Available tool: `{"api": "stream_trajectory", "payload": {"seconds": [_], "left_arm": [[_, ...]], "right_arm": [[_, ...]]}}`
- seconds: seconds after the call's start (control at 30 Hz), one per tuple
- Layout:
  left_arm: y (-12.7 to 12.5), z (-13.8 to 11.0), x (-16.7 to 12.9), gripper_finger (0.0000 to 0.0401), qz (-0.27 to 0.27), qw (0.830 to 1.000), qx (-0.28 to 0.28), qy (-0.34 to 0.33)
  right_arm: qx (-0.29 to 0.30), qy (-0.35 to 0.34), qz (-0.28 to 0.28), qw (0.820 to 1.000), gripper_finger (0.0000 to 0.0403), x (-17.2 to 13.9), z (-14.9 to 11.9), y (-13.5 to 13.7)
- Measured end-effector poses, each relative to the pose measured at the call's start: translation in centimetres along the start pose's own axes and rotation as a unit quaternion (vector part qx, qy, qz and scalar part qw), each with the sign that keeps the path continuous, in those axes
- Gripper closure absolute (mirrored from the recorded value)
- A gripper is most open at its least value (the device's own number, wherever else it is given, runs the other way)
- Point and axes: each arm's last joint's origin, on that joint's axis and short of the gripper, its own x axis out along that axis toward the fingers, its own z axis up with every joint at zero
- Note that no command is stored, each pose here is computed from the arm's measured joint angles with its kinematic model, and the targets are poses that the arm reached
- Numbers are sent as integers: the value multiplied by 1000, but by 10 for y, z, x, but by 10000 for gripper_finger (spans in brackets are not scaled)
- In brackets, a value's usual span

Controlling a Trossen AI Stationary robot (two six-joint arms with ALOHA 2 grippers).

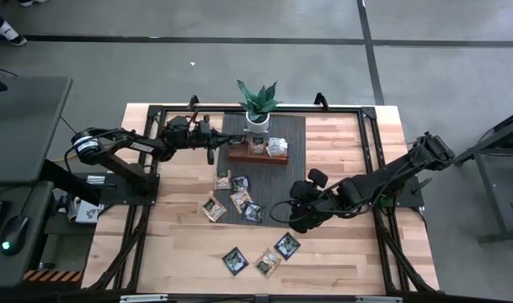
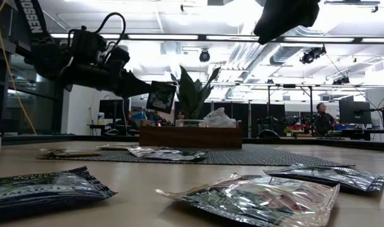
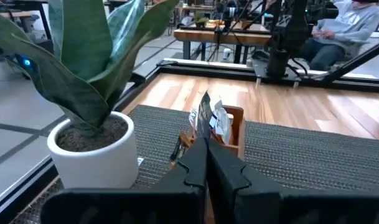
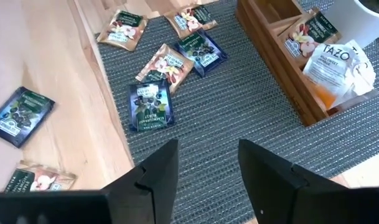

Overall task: Pick & Place Tea
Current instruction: Put the purple tea bag into the left section of the wooden organizer

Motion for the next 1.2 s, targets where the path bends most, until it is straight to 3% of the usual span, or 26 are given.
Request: {"api": "stream_trajectory", "payload": {"seconds": [0.43, 1.03, 1.2], "left_arm": [[2, -1, 3, 401, -12, 1000, 11, 0], [9, -18, 17, 401, 0, 1000, -15, 18], [11, -20, 18, 401, 26, 999, -19, 25]], "right_arm": [[6, -12, 12, 1000, 240, 0, 3, 2], [1, -10, 14, 1000, 236, 0, 3, 3], [1, -10, 14, 1000, 237, 0, 3, 3]]}}
